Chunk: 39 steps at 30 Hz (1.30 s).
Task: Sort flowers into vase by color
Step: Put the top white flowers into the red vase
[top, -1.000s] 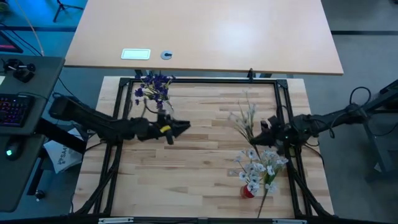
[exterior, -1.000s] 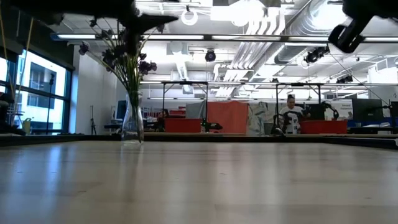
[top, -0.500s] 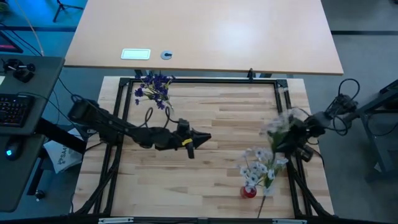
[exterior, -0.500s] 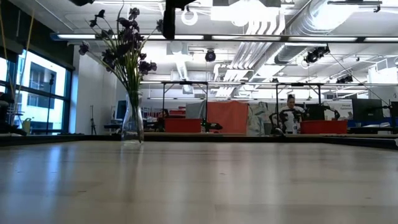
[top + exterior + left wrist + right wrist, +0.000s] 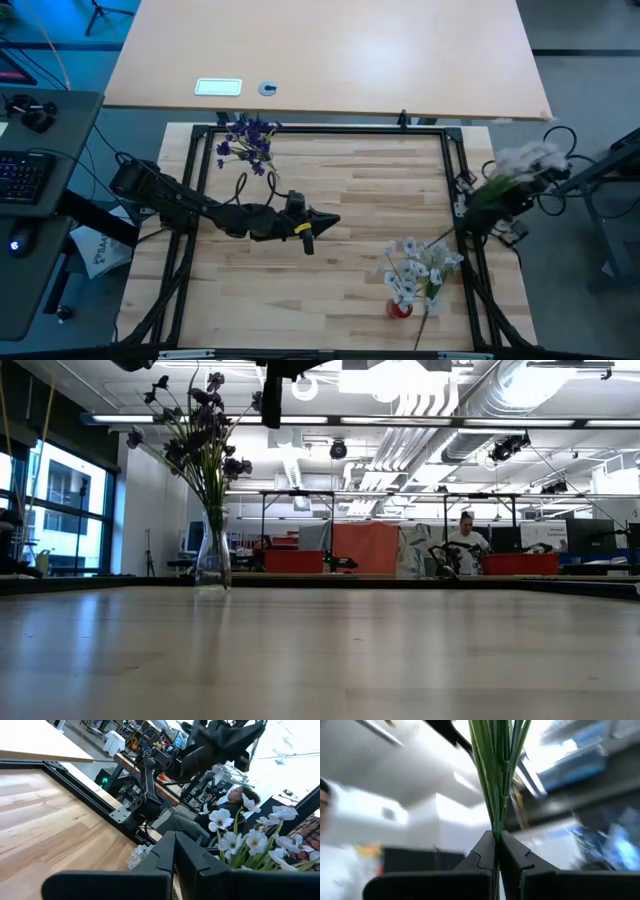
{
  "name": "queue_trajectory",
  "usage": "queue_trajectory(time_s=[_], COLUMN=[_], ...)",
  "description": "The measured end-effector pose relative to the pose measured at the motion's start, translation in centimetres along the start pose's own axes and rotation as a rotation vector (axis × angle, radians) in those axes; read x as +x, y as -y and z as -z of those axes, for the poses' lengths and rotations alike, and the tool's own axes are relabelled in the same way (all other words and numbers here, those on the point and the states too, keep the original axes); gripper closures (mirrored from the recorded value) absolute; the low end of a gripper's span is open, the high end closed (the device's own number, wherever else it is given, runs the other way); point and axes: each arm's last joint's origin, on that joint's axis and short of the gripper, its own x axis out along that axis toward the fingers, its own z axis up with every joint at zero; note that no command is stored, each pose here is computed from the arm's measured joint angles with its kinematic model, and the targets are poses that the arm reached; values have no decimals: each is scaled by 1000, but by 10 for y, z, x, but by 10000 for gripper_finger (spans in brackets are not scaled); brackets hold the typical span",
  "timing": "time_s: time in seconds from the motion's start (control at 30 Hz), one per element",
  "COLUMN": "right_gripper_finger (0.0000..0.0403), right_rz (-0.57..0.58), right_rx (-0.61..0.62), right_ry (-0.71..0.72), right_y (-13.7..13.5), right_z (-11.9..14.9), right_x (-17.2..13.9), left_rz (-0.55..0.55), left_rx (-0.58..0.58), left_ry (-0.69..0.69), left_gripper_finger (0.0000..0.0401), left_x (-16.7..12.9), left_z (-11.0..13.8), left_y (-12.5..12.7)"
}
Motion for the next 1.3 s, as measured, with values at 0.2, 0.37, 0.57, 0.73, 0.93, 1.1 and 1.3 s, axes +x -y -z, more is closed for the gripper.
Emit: queue_trajectory(time_s=[0.2,0.37,0.57,0.73,0.93,1.1,1.3], right_gripper_finger=[403,403,403,403,403,403,403], right_rz=[-230,-329,-428,-389,-320,-277,-245], right_rx=[315,538,620,536,253,94,37], right_ry=[-136,-305,-461,-543,-526,-483,-514], right_y=[-8,-19,-45,-66,-69,-65,-61], right_z=[10,28,55,76,85,87,102], right_x=[1,5,9,6,7,10,15], left_rz=[-13,-14,-14,-18,-35,-45,-86], left_rx=[12,6,-32,-49,-57,-57,-56], left_ry=[-22,-23,-23,-20,-6,2,35], left_gripper_finger=[401,401,401,401,401,401,401], left_x=[0,0,0,0,0,0,0], left_z=[2,2,2,2,2,2,1], left_y=[-1,-2,-1,-2,-2,-2,-4])
